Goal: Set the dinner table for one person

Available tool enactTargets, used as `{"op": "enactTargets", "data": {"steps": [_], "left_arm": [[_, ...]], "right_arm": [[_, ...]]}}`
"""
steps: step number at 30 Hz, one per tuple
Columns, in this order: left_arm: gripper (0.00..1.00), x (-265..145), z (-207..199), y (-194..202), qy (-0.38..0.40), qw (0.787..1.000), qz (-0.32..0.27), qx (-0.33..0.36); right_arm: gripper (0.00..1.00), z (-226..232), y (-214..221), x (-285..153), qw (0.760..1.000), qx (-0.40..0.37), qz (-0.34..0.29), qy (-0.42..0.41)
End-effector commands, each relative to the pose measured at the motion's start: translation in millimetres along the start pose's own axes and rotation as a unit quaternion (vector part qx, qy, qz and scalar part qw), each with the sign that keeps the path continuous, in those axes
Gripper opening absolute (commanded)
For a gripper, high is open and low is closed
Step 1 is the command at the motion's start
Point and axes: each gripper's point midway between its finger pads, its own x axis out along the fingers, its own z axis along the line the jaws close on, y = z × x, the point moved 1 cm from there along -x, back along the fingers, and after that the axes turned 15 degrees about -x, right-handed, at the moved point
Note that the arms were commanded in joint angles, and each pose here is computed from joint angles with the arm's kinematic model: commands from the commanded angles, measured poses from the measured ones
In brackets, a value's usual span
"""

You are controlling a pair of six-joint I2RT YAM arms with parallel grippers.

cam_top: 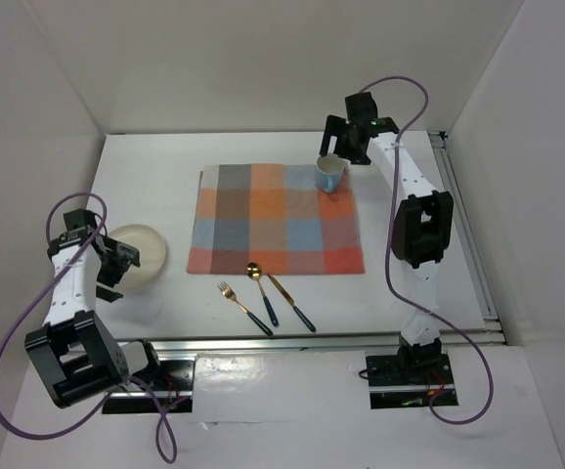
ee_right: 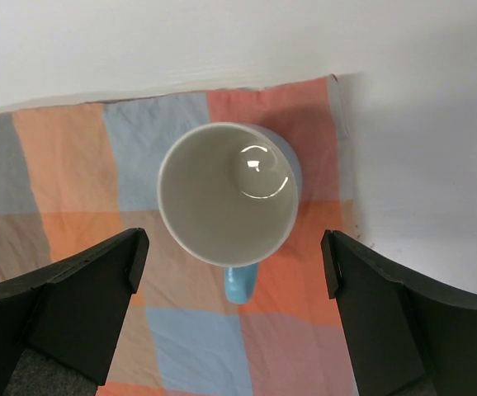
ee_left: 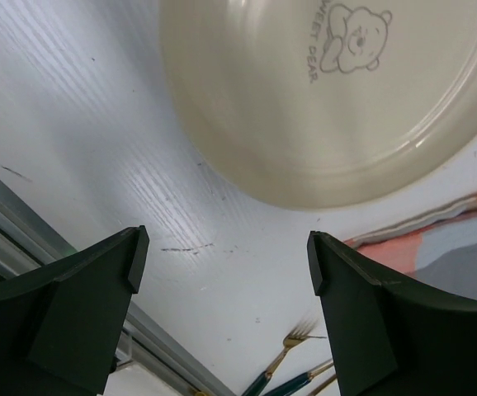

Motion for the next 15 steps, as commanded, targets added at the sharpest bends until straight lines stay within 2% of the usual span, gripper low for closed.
{"op": "enactTargets", "data": {"steps": [1,7,11,15], "left_arm": [[0.97,10,7,-7,-0.011,1.0,0.0,-0.007],[0.97,37,20,-7,-0.032,0.999,0.02,-0.036],[0.89,53,8,-16,-0.005,0.998,0.012,-0.064],[0.8,70,11,-11,-0.012,0.996,0.027,-0.079]], "right_arm": [[1.0,-18,-18,-33,0.999,-0.003,-0.035,0.029],[1.0,-27,-21,-72,0.998,0.006,-0.067,0.022],[1.0,-34,-25,-94,0.996,0.012,-0.083,0.022],[1.0,-41,-17,-109,0.996,0.016,-0.084,0.03]]}}
